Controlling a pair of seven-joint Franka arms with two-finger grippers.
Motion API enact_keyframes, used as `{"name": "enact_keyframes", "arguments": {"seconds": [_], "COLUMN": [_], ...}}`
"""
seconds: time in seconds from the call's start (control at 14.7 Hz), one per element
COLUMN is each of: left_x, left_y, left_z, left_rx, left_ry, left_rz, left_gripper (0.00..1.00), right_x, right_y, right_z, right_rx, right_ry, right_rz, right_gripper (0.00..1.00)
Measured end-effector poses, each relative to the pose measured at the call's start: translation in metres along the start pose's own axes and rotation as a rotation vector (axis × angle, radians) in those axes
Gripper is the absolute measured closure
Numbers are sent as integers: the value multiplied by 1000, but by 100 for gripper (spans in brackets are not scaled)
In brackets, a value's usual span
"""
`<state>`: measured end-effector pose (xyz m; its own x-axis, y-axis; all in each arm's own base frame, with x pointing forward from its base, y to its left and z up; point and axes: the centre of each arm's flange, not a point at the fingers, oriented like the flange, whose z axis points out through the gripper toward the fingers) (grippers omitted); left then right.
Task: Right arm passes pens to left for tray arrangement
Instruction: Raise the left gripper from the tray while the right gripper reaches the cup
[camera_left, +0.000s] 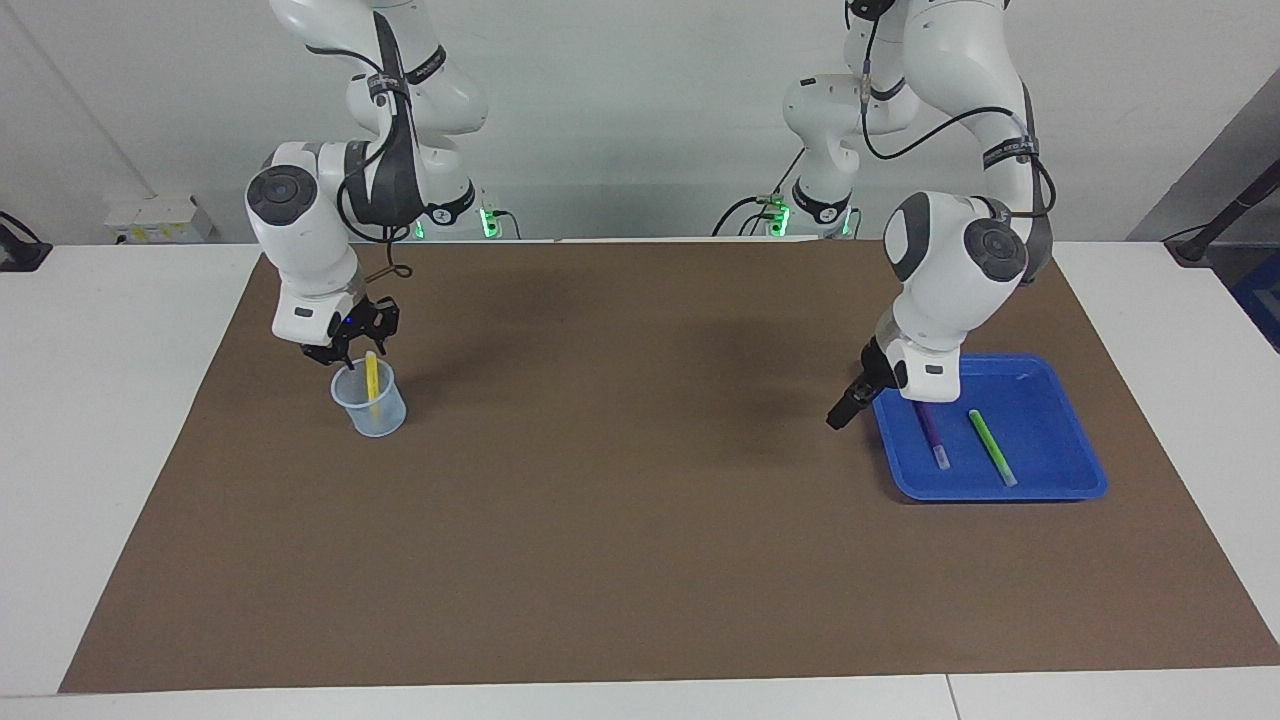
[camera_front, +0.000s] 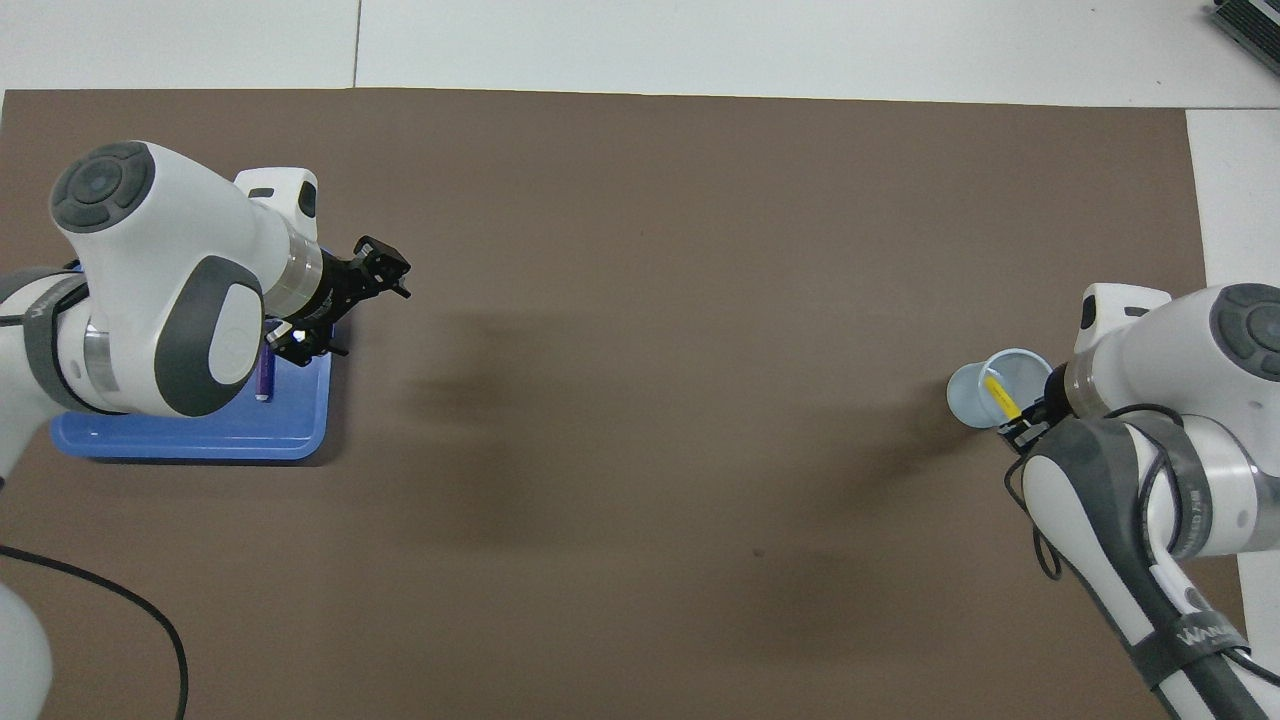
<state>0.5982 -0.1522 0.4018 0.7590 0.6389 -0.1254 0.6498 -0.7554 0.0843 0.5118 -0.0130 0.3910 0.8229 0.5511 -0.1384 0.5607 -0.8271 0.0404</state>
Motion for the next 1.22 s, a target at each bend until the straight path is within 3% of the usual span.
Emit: {"name": "enact_keyframes", "arguments": {"seconds": [0.34,0.48,1.22], "left_x": [-38,-45,-87], "left_y": [24,28,48], "left_z": [3,-4,-16], "left_rx": [-19,-33,-65], "left_ry": [-37,-40,-76], "left_rz": [-54,-71,-202], "left_gripper": [0,0,0], "right_x": [-1,-1,0], "right_y": [1,1,1], "right_z": [0,0,-2], "right_rx": [-12,-13,-16], "right_ry": [-8,-8,-13], "right_rz": [-8,-8,-12], "right_gripper": [59,79,81]}}
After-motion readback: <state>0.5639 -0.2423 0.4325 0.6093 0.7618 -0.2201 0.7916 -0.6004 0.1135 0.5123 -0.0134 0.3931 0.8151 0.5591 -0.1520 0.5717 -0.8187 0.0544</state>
